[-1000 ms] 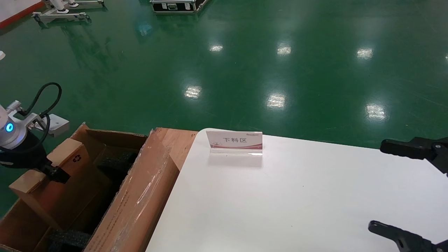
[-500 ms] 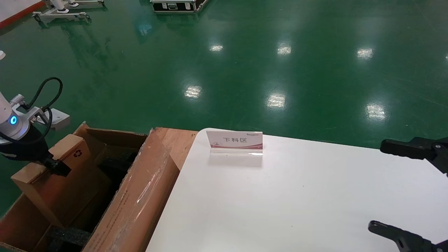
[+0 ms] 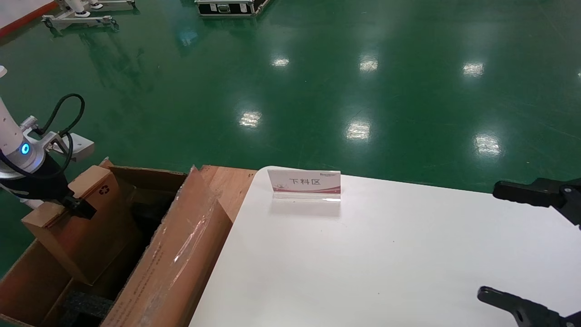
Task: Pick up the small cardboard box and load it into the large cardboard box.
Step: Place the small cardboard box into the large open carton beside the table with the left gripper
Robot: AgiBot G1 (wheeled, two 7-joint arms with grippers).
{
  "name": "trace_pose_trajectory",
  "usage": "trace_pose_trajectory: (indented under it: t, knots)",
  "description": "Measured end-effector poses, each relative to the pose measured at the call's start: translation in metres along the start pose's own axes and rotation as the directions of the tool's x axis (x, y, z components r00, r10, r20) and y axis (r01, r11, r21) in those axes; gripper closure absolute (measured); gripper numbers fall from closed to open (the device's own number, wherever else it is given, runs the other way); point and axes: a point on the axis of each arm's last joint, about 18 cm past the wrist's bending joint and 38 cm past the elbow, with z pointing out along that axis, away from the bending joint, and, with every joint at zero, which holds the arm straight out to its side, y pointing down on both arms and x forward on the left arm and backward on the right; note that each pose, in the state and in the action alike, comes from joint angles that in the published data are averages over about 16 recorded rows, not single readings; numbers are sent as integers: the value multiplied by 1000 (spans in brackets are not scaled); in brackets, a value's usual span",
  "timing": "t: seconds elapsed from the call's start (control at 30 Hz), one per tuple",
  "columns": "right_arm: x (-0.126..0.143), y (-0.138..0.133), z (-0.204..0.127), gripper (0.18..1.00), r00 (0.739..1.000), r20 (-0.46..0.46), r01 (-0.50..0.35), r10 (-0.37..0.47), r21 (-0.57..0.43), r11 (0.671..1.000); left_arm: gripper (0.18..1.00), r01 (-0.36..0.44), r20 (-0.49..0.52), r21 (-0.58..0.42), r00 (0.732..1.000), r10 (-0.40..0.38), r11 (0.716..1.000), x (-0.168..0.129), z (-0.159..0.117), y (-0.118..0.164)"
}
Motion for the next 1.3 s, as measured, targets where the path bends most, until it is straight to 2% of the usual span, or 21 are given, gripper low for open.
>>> trace_pose_trajectory:
  t: [0.53, 0.93, 1.3]
  knots:
    - [0, 0, 0, 178, 1000, 0, 0, 0, 0, 1000, 925, -1, -2, -39, 1000, 1, 999, 4, 25, 10]
    - [0, 0, 0, 178, 1000, 0, 0, 0, 0, 1000, 919, 1, 1, -60, 1000, 0, 998, 5, 32, 15]
    - [0, 0, 0, 178, 1000, 0, 0, 0, 0, 1000, 841, -1, 2, -62, 1000, 1, 998, 4, 31, 15]
